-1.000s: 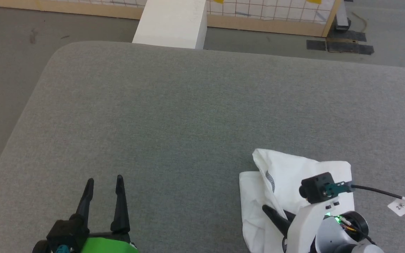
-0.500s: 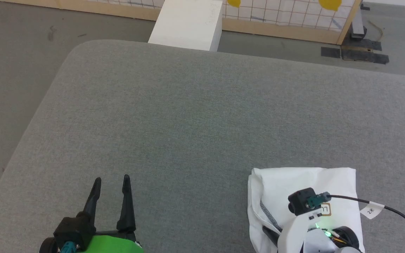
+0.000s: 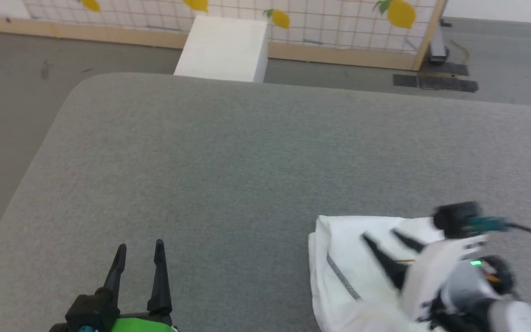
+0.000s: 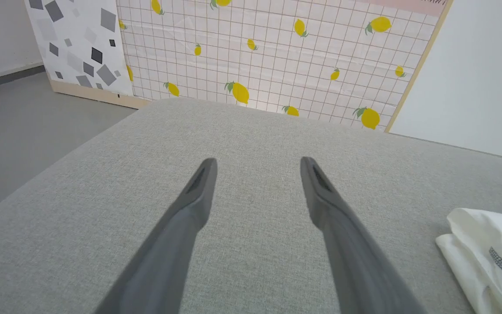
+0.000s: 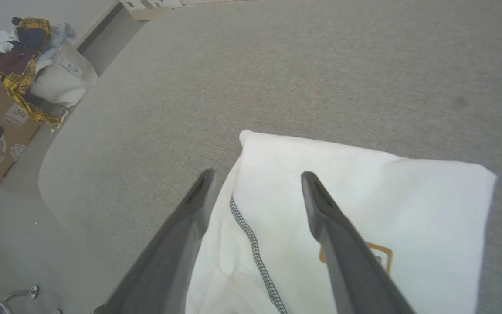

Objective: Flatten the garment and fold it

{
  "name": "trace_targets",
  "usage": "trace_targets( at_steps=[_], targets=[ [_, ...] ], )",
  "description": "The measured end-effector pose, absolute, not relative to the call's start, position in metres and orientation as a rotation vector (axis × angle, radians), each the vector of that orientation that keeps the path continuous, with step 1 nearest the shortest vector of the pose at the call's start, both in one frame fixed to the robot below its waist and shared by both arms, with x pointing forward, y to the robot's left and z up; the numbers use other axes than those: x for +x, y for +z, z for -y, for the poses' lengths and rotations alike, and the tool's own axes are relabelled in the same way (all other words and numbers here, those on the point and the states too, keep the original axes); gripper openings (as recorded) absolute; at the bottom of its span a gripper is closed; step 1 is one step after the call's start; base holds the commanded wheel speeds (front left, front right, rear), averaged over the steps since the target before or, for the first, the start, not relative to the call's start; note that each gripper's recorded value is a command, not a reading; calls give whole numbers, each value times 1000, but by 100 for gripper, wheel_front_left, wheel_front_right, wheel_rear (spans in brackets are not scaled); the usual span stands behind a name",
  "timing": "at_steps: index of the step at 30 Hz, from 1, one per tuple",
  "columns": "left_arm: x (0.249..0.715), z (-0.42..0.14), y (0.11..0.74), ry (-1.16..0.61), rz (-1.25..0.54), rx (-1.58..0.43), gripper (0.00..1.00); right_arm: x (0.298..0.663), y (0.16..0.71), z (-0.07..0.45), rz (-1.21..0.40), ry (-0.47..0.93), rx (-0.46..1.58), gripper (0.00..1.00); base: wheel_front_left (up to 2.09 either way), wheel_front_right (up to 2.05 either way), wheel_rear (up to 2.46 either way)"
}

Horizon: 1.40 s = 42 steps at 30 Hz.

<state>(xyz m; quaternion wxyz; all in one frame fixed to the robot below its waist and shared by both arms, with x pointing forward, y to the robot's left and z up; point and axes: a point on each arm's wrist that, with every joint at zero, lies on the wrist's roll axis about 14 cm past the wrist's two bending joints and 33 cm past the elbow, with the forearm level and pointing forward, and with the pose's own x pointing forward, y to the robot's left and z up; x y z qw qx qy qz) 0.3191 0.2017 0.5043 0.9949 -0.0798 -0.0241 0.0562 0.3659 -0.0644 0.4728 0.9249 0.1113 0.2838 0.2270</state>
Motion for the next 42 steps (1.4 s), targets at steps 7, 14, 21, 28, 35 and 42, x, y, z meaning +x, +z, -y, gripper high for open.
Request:
trace_targets(
  at_steps=[7,14,21,28,35,42],
  targets=[
    [328,-189,512,62,70,-162,100,356,479,153,-508,193,222,100,0,0,0],
    [336,-184,509,38,58,-153,100,336,427,172,-658,111,263,100,0,0,0],
    [341,-191,507,47,38,-131,100,341,392,158,-762,134,291,100,0,0,0],
    [339,-200,503,77,22,-118,100,347,373,152,-833,146,319,0,0,0,0],
    [339,-197,510,69,44,-119,100,348,382,155,-790,136,324,0,0,0,0],
    [349,-177,513,1,52,-122,100,368,416,167,-679,143,246,0,0,0,0]
  ],
)
